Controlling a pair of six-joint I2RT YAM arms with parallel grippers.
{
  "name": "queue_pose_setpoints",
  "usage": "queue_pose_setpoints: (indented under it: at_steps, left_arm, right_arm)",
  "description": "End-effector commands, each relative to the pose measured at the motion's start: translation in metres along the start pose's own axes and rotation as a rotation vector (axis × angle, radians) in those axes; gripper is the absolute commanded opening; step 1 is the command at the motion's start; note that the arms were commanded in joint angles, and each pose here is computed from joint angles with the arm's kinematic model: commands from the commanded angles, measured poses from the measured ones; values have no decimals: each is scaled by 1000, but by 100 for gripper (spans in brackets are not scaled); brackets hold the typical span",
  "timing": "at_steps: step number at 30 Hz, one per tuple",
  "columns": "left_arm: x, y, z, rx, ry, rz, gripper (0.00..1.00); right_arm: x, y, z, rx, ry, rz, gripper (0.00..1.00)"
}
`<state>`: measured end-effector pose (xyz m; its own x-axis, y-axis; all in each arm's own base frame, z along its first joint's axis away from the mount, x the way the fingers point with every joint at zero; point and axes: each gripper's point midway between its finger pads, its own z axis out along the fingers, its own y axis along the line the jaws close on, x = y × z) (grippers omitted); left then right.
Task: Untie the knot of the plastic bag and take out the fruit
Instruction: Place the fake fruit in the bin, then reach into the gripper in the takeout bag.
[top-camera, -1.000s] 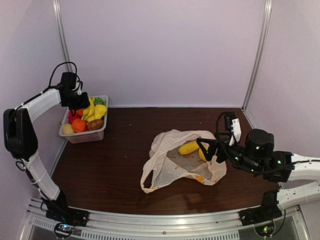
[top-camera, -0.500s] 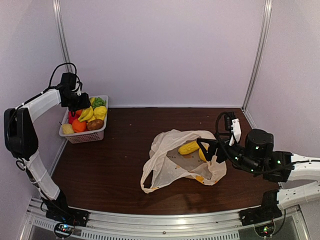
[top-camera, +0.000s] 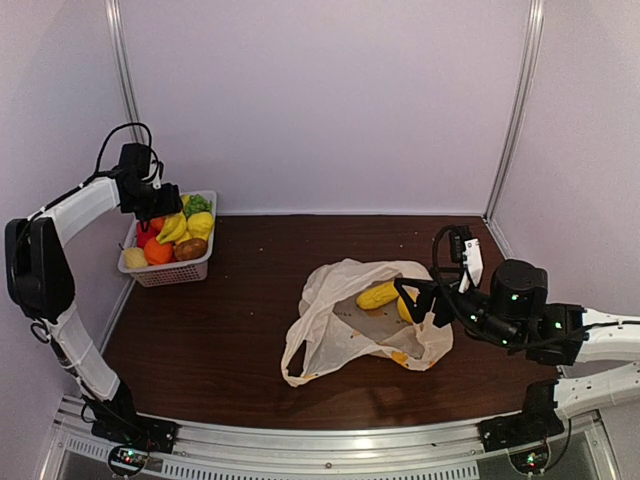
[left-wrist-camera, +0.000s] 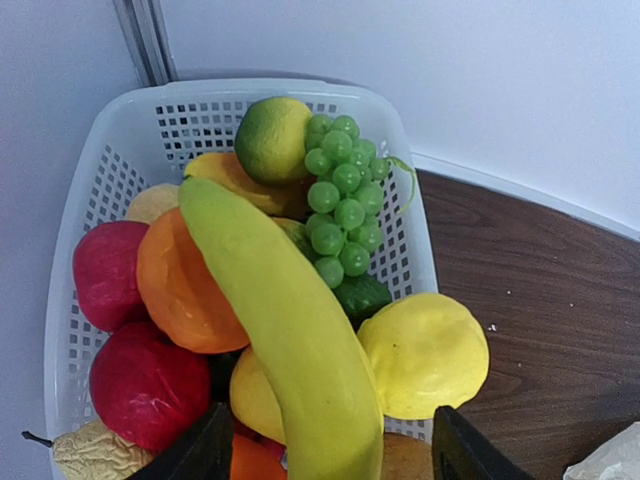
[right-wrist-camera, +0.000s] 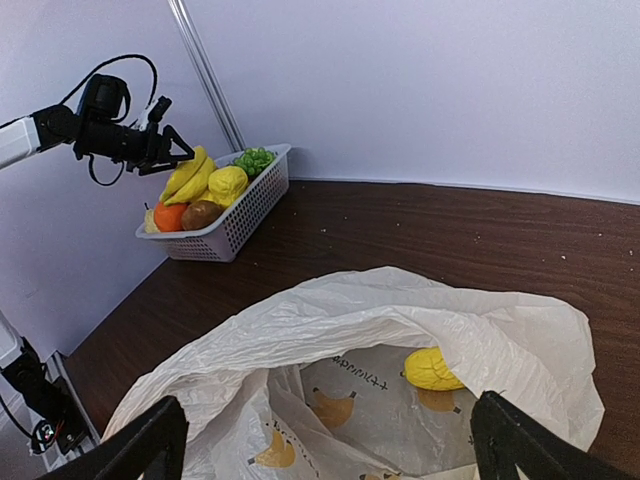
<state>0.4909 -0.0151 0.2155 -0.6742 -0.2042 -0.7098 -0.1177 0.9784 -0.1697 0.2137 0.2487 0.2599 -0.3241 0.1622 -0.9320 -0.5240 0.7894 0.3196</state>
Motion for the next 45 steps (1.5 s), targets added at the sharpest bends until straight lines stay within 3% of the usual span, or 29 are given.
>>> queue_pose_setpoints:
  at_steps: [1, 9, 14, 24, 31, 38, 45]
  left_arm:
    - [-22, 5, -25, -27, -72, 9, 70]
    - [-28, 7, -49, -39, -119, 21, 74]
    - [-18, -19, -80, 85, -148, 89, 73]
    - [55, -136, -155, 468, -160, 198, 73]
    - [116, -238, -202, 791, -122, 290, 74]
    - [179, -304, -195, 925, 17, 379, 78]
    - [219, -333, -172, 935, 118, 405, 79]
  right_arm:
    - [1, -3, -2, 0, -2, 12, 100]
    - [-3, -7, -8, 8, -16, 18, 100]
    - [3, -26, -11, 110, 13, -3, 100]
    - [28, -94, -18, 354, 136, 7, 100]
    - [56, -120, -6, 352, 210, 93, 100]
    - [69, -119, 2, 323, 246, 117, 94]
    - [76, -118, 7, 307, 249, 133, 86]
